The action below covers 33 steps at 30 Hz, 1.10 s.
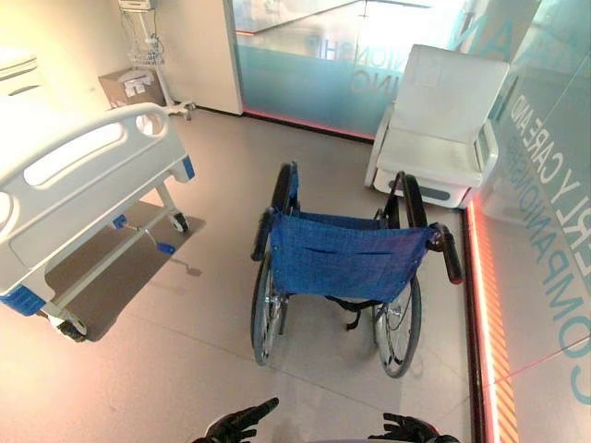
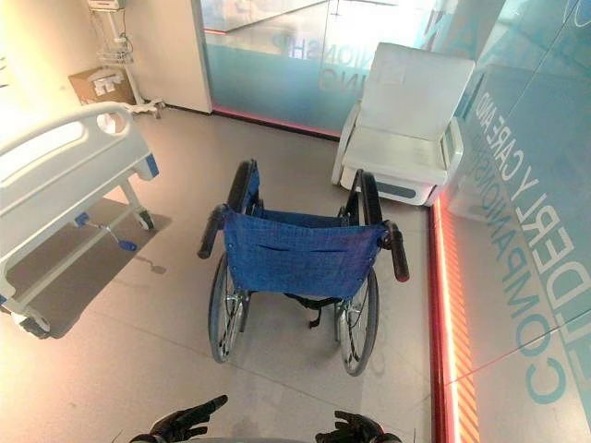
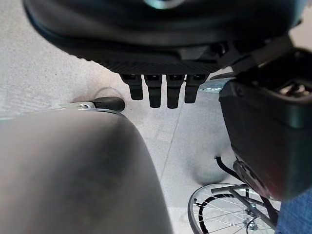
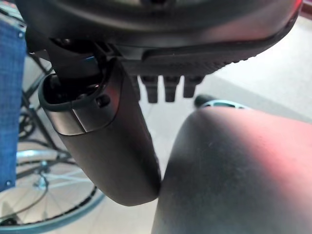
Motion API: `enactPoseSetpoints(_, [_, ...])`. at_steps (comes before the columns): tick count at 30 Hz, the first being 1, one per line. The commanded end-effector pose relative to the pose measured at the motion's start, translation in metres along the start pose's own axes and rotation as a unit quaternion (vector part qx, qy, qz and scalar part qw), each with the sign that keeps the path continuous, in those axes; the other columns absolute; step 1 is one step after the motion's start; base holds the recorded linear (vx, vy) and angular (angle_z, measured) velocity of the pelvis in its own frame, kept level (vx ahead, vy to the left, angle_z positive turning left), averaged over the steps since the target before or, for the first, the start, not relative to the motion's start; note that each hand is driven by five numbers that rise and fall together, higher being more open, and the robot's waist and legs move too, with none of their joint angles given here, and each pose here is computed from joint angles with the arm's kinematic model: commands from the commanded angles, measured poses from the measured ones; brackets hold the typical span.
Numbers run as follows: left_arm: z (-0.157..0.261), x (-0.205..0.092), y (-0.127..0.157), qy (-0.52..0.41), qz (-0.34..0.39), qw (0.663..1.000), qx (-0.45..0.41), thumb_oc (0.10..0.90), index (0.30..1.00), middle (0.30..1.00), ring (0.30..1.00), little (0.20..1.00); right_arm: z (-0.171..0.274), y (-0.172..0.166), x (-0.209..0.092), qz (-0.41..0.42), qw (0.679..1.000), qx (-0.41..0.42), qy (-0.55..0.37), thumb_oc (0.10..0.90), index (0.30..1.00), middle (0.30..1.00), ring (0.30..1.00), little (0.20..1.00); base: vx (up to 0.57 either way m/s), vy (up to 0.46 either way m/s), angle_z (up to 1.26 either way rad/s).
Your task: Push the wheelchair next to the bed
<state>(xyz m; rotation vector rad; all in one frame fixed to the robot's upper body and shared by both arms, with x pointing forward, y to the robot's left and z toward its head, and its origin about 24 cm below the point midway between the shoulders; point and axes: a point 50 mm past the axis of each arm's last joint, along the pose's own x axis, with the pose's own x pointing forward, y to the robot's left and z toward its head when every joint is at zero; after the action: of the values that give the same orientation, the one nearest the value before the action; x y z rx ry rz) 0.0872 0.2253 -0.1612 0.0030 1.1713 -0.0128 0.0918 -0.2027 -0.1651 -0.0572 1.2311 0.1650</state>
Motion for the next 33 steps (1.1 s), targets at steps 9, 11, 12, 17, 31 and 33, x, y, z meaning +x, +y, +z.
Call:
enactPoseSetpoints(9, [0.008, 0.005, -0.004, 0.002, 0.04, 0.997, -0.073, 0.8, 0.9, 0.9, 0.9, 0.9, -0.006, -0.019, -0.004, -0.056, 0.998, 0.035, 0.014, 0.8, 0.9, 0.9, 0.9, 0.9, 0.04, -0.041, 0.04])
enactPoseSetpoints(11, [0.005, 0.003, 0.002, 0.009, 0.053, 0.993, -0.101, 0.8, 0.9, 0.9, 0.9, 0.9, -0.006, -0.027, -0.006, -0.081, 0.994, 0.07, 0.007, 0.8, 0.9, 0.9, 0.9, 0.9, 0.04, -0.007, 0.01])
enactPoseSetpoints(12, [0.007, 0.002, 0.007, 0.004, 0.06, 0.992, -0.115, 0.8, 0.9, 0.9, 0.9, 0.9, -0.005, -0.035, -0.008, -0.1, 0.992, 0.073, 0.004, 0.8, 0.9, 0.9, 0.9, 0.9, 0.0, 0.0, 0.0])
enactPoseSetpoints(17, [0.037, -0.008, 0.053, -0.066, 0.115, 0.979, -0.152, 0.8, 0.9, 0.9, 0.9, 0.9, 0.011, -0.099, -0.034, -0.197, 0.977, 0.078, -0.029, 0.8, 0.9, 0.9, 0.9, 0.9, 0.0, 0.0, 0.0])
enactPoseSetpoints(31, [0.189, -0.133, 0.181, -0.39, 0.205, 0.887, -0.139, 0.8, 0.9, 0.9, 0.9, 0.9, 0.128, -0.23, -0.177, -0.399, 0.872, 0.081, -0.271, 0.8, 0.9, 0.9, 0.9, 0.9, 0.0, 0.002, 0.0])
enactPoseSetpoints(33, [0.213, -0.153, 0.182, -0.439, 0.201, 0.866, -0.132, 0.8, 0.9, 0.9, 0.9, 0.9, 0.151, -0.232, -0.196, -0.415, 0.851, 0.071, -0.313, 0.8, 0.9, 0.9, 0.9, 0.9, 0.0, 0.0, 0.0])
